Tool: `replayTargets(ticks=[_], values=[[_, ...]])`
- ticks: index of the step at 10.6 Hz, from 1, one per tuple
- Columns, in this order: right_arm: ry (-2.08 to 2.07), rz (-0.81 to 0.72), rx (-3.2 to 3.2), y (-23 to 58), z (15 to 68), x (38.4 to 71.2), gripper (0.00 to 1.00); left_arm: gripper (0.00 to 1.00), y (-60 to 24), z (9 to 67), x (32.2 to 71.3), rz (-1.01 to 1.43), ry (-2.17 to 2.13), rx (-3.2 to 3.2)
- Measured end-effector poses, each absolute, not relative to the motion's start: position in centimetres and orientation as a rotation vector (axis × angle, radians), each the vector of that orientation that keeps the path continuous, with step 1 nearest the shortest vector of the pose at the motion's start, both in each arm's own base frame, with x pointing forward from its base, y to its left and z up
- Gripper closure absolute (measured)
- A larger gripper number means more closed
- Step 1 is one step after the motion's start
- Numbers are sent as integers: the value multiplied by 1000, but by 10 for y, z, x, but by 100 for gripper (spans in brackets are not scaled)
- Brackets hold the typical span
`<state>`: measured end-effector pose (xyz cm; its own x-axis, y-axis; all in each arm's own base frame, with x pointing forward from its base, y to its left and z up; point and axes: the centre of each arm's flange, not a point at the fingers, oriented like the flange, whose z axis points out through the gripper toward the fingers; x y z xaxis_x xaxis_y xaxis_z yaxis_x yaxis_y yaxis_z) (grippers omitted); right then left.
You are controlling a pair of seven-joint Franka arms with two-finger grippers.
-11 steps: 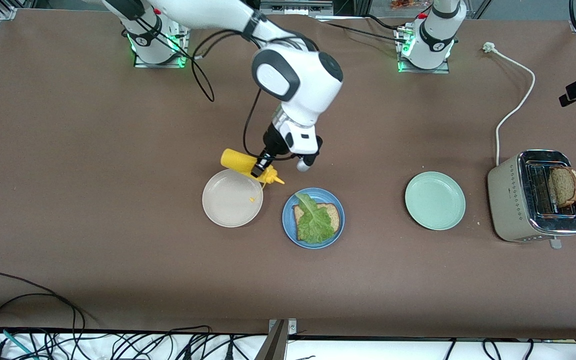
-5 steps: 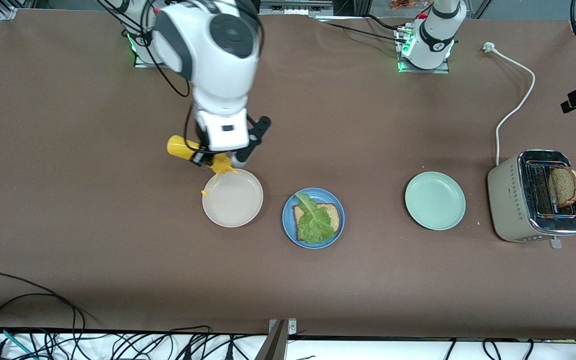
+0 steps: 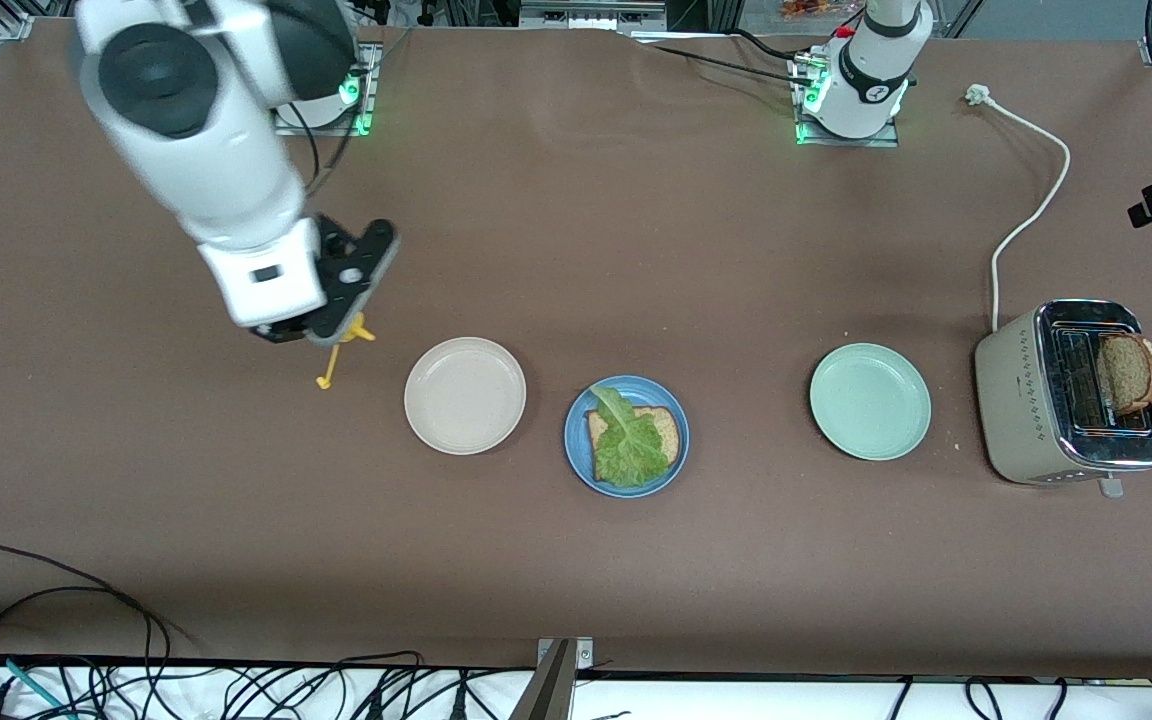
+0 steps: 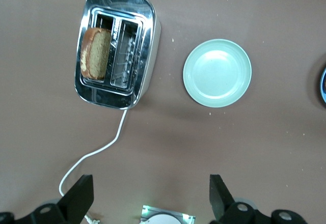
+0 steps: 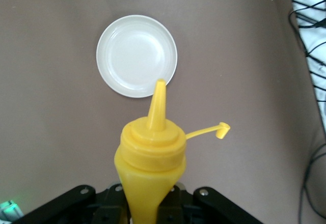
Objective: Make sandwich in blue plate with both arms
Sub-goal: 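Carry the mustard bottle back to its start spot with the right gripper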
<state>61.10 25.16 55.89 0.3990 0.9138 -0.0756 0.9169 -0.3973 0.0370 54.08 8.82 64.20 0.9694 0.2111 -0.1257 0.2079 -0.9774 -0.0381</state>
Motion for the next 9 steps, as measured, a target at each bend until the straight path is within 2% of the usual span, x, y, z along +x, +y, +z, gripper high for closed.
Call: replayTargets(ticks=[3, 7, 9], values=[[1823, -40, 2645, 170, 550, 626, 90, 0, 78, 618, 559, 250, -230, -2941], [2090, 131, 2739, 73, 505, 632, 90, 0, 90, 579, 580, 320, -151, -2923], [2172, 235, 2780, 38, 474, 630, 90, 6, 120, 551, 596, 322, -85, -2933]])
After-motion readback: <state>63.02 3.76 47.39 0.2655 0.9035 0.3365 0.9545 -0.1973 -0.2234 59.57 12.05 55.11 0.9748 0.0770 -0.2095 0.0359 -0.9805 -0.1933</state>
